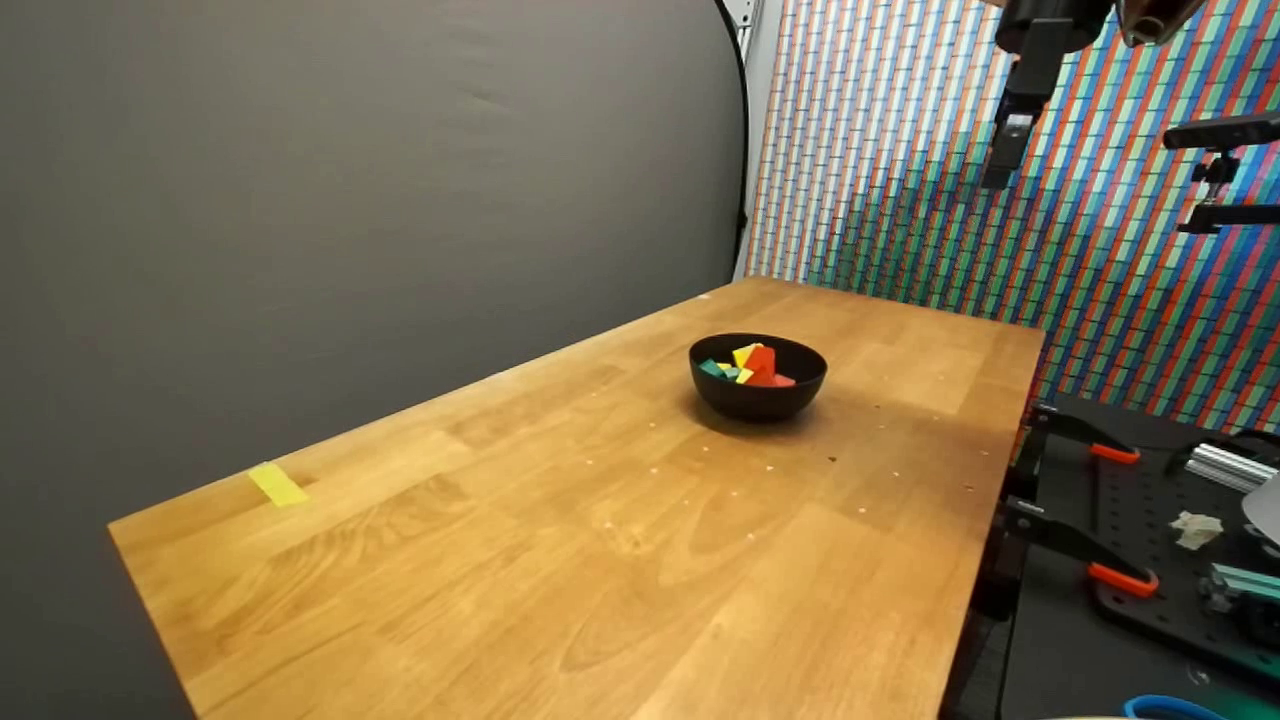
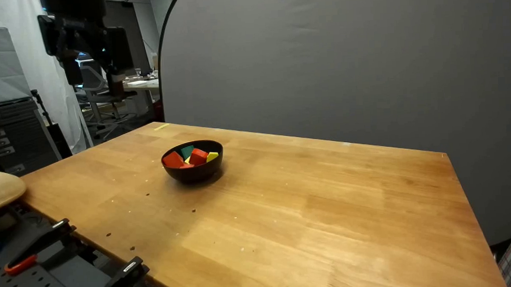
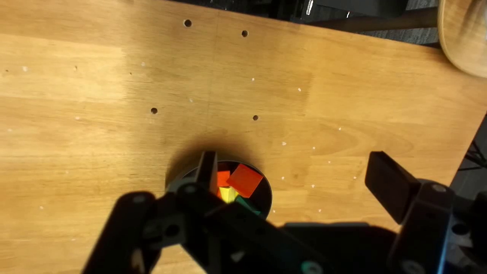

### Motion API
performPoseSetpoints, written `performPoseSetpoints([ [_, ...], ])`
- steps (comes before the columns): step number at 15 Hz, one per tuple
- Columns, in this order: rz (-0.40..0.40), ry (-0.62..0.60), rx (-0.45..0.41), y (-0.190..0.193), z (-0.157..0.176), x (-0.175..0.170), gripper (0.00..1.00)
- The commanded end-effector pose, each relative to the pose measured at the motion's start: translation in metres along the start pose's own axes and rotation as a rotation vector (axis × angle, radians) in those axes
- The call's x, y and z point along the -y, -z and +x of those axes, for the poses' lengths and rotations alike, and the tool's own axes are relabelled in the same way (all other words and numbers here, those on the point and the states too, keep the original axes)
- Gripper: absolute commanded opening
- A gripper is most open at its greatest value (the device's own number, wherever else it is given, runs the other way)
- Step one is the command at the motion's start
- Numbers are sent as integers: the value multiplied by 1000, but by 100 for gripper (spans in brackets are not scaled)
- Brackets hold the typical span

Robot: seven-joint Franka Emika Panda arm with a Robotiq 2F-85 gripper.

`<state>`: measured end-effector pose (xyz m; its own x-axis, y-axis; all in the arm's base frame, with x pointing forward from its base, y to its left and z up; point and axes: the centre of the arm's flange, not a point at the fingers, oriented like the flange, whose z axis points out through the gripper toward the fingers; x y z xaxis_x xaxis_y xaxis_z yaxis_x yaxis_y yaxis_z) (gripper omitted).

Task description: Take the blocks out of the gift disappointed

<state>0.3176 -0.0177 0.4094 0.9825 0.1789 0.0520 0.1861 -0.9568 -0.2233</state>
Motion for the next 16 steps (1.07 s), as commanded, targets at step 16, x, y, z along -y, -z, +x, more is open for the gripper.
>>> performPoseSetpoints([
  [16,-60,-176,-195,-40,114,5,100],
])
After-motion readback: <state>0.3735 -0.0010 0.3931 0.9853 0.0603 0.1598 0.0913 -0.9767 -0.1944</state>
